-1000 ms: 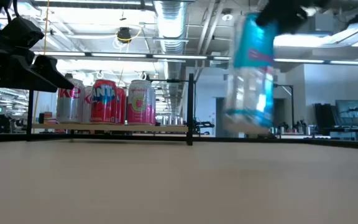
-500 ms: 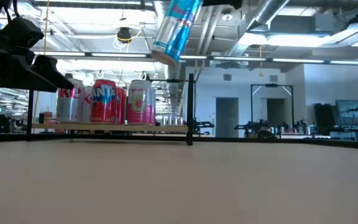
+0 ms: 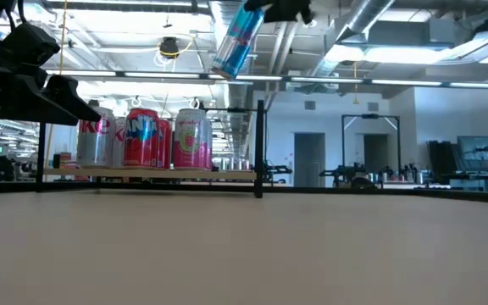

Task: Place canned beverage on shelf
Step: Put the bottom blue soda can on the shelf

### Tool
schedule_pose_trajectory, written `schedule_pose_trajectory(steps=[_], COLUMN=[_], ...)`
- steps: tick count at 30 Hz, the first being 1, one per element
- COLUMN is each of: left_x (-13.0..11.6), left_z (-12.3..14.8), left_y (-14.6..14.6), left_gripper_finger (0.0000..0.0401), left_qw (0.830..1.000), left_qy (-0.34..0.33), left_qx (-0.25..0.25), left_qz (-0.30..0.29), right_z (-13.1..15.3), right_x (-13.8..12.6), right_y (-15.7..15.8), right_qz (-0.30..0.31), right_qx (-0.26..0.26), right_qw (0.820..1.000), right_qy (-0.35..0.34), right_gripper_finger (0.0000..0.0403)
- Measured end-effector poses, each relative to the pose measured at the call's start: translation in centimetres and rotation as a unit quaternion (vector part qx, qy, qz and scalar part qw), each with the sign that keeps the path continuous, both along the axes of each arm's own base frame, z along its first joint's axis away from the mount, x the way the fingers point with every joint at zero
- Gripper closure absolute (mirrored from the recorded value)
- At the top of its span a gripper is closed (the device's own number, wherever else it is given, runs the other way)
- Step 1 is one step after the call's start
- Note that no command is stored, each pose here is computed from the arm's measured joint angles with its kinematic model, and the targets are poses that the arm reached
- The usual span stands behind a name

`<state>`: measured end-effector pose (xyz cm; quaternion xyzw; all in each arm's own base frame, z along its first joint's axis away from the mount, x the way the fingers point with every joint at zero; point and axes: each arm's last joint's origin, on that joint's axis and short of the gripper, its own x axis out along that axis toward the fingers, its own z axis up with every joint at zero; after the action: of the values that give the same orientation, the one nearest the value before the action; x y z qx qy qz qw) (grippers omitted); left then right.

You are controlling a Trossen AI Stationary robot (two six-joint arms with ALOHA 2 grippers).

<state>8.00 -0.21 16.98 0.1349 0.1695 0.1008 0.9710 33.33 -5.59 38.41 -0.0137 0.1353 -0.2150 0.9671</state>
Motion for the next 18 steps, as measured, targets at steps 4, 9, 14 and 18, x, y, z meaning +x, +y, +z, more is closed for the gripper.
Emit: schedule_pose_trajectory(steps=[4, 9, 14, 18], left_x=[0.0, 0.0, 0.1, 0.1], left_z=[0.0, 0.0, -0.1, -0.1], left_y=[0.0, 0.0, 0.0, 0.0], left_gripper_finger=[0.0065, 0.0065, 0.0065, 0.0065], left_qw=[1.000, 1.000, 1.000, 1.000], left_qy=[0.000, 0.002, 0.005, 0.005], left_qx=[0.000, 0.000, 0.000, 0.000], left_qz=[0.000, 0.000, -0.001, -0.002], right_z=[-0.5, 0.2, 1.8, 1.3], right_x=[1.2, 2.7, 4.0, 5.4], right_y=[-3.5, -6.6, -8.6, -9.5], right_qz=[-0.016, -0.034, -0.035, -0.030], right_qx=[0.007, 0.001, -0.008, -0.013], right_qw=[1.000, 0.999, 0.998, 0.995], right_qy=[0.010, 0.038, 0.055, 0.098], right_gripper_finger=[0.0149, 0.0150, 0.0151, 0.0151])
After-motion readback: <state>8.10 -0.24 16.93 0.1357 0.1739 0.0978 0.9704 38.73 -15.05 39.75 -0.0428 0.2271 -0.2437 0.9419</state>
